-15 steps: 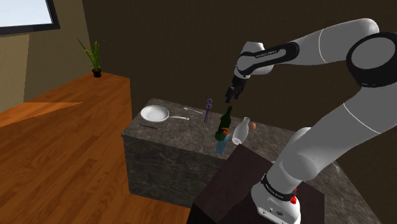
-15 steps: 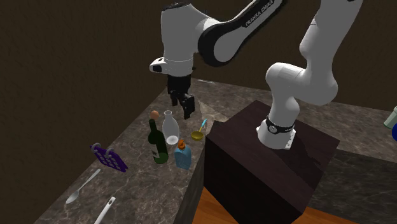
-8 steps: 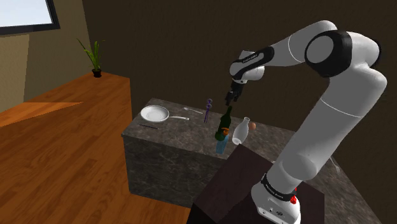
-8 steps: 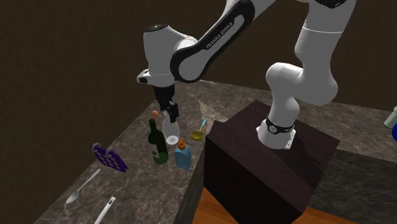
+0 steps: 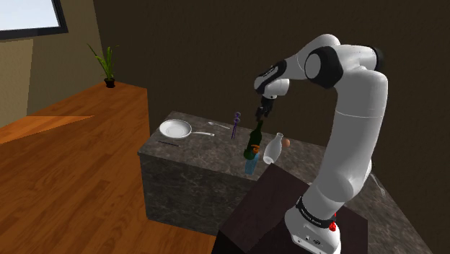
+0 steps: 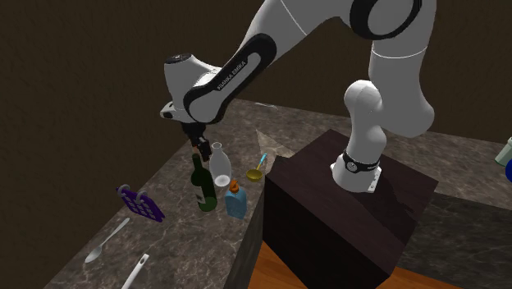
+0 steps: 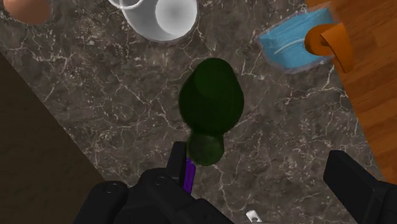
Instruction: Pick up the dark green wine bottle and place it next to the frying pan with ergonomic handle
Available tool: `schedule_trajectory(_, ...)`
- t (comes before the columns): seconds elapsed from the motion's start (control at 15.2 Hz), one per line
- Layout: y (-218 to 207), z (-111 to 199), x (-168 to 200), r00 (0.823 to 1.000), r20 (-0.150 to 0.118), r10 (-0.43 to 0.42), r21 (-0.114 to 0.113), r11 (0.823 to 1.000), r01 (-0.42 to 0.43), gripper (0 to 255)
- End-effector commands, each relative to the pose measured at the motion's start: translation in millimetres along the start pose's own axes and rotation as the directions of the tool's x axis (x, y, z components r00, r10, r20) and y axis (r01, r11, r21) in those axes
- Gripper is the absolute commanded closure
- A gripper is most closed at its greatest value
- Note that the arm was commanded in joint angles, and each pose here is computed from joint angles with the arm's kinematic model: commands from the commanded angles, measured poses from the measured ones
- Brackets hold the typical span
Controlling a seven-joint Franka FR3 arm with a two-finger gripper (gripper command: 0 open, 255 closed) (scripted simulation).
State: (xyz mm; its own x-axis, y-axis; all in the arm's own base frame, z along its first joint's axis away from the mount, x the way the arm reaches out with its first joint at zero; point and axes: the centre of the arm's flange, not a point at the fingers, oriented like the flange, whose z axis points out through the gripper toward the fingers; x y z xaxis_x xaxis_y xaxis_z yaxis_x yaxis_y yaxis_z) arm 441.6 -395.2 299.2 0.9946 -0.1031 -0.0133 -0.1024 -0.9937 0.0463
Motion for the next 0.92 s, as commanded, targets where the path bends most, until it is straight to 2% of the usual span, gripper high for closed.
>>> schedule_trajectory(0.0, 19.5, 16.3, 8.5, 1.000, 0.007, -0.004, -0.004, 1.000, 0.004, 0)
schedule_trajectory(0.53, 28.1, 60.3, 11.9, 1.000, 0.010, -0.006, -0.006, 1.000, 0.006, 0)
schedule_trajectory(0.86, 28.1, 63.3, 11.9, 1.000, 0.010, -0.006, -0.006, 1.000, 0.006, 0)
